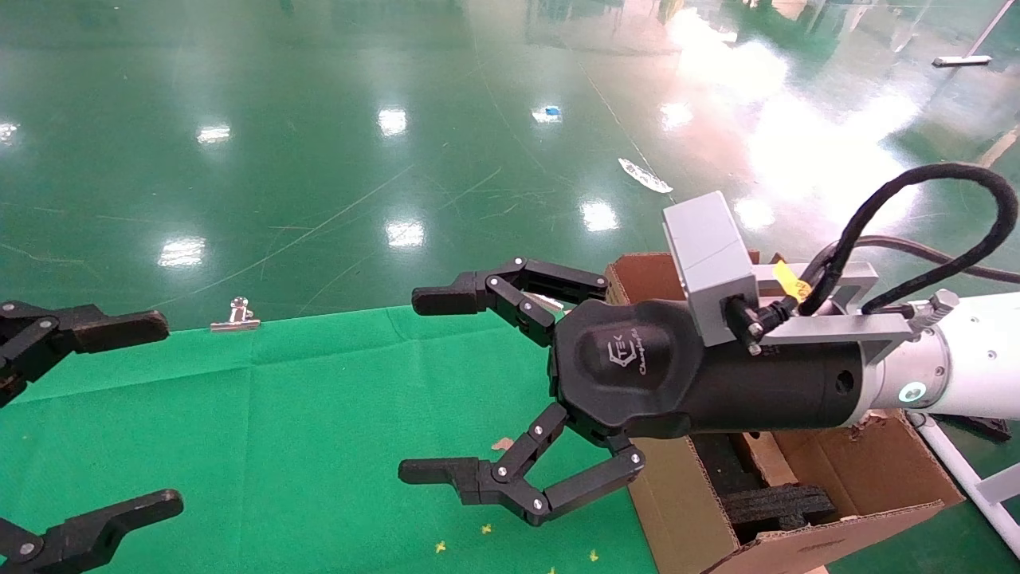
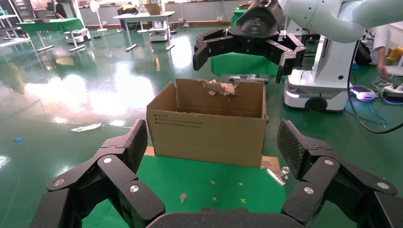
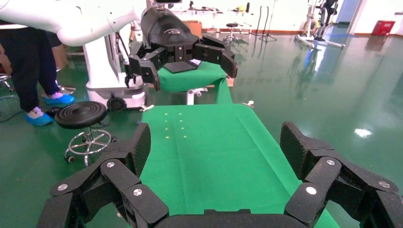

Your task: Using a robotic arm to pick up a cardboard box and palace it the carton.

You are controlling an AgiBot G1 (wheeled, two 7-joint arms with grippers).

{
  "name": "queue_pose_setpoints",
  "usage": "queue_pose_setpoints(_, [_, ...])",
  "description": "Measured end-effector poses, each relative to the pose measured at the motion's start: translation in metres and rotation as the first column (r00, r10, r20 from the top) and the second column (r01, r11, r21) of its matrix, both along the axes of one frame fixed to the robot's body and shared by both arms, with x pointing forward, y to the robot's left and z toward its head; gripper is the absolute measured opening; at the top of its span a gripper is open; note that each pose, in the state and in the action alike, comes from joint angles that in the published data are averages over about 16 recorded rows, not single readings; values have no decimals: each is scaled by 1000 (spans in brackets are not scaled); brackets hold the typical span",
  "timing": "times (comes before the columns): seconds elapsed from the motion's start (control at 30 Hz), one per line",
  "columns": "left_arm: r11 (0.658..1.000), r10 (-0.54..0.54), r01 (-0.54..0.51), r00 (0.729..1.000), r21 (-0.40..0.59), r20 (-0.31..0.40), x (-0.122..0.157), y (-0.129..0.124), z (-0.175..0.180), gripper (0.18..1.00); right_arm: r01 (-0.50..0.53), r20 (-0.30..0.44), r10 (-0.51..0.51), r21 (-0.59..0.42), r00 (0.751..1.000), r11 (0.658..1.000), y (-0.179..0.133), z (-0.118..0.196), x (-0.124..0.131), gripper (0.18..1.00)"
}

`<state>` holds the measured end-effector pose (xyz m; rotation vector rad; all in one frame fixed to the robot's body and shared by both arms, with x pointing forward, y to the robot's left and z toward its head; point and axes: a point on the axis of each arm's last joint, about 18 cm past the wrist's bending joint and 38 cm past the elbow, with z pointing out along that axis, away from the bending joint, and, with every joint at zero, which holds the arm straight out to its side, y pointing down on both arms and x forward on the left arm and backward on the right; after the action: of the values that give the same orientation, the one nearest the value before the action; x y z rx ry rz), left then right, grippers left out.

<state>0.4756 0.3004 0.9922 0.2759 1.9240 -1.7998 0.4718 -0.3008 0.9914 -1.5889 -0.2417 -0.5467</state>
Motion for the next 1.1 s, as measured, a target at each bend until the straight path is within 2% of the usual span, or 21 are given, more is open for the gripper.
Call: queue_pose_setpoints(1.1, [1000,0,0,1000,0,0,0,0,0,1001,12,-5,-12,-3,1000,1000,-1,1,4,1000])
